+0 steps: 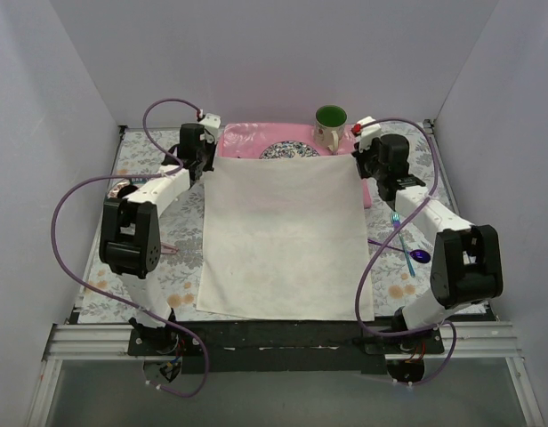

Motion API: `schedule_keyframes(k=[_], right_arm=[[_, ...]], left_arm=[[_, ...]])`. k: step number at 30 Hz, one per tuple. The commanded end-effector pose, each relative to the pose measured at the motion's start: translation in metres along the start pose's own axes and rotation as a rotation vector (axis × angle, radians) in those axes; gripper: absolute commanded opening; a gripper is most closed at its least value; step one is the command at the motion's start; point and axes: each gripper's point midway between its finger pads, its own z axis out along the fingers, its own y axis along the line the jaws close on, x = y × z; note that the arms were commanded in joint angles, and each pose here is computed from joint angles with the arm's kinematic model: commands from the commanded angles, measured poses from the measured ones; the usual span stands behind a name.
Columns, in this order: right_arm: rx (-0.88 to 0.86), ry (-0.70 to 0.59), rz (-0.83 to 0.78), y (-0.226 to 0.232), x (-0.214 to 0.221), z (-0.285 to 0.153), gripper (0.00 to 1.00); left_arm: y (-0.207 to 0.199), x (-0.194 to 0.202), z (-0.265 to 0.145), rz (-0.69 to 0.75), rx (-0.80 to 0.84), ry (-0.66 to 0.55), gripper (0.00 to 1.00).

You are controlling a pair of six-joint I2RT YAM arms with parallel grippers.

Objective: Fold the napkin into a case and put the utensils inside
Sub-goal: Flatten out the crumpled napkin at the center of the board.

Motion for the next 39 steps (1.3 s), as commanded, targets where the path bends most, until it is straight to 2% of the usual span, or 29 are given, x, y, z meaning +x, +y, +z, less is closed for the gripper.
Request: schedule_keyframes(k=[1, 20, 21, 23, 24, 25, 26, 29, 34, 36, 39], right_arm=[[0.037, -0.093, -0.01, -0.016, -0.036, 0.008, 0.01], [0.04, -0.051, -0.012, -0.023, -0.028, 0.029, 0.01], [0.032, -0.041, -0.012, -0.022, -0.026, 0.03, 0.01], [0.024, -0.036, -0.01, -0.023, -0.031, 0.032, 0.16], [0.007, -0.027, -0.007, -0.021, -0.031, 0.032, 0.42], [-0.012, 0.002, 0.004, -0.018, -0.026, 0.032, 0.52], [-0.016, -0.01, 0.014, -0.021, -0.036, 0.03, 0.59], [-0.027, -0.015, 0.047, -0.031, -0.045, 0.019, 0.66], [-0.064, -0.073, 0.085, -0.044, -0.08, -0.012, 0.9], [-0.112, -0.065, 0.09, -0.041, -0.088, -0.024, 0.99], [-0.19, -0.015, 0.088, -0.039, -0.089, -0.03, 0.99]], left_arm=[[0.012, -0.017, 0.005, -0.014, -0.032, -0.037, 0.0], [0.01, -0.013, 0.028, -0.014, -0.03, -0.004, 0.0], [0.011, -0.015, 0.027, -0.014, -0.031, -0.005, 0.1], [0.011, -0.015, 0.024, -0.011, -0.023, 0.009, 0.37], [0.013, -0.016, 0.023, -0.018, -0.017, 0.01, 0.51], [0.016, -0.025, 0.019, -0.032, -0.011, -0.004, 0.71], [0.015, -0.027, 0.016, -0.042, 0.019, 0.0, 0.77], [0.029, -0.05, -0.001, -0.077, 0.044, -0.034, 0.85], [0.038, -0.084, -0.046, -0.103, 0.14, -0.099, 0.98], [0.037, -0.094, -0.061, -0.118, 0.201, -0.127, 0.98], [0.035, -0.102, -0.077, -0.163, 0.276, -0.139, 0.98]])
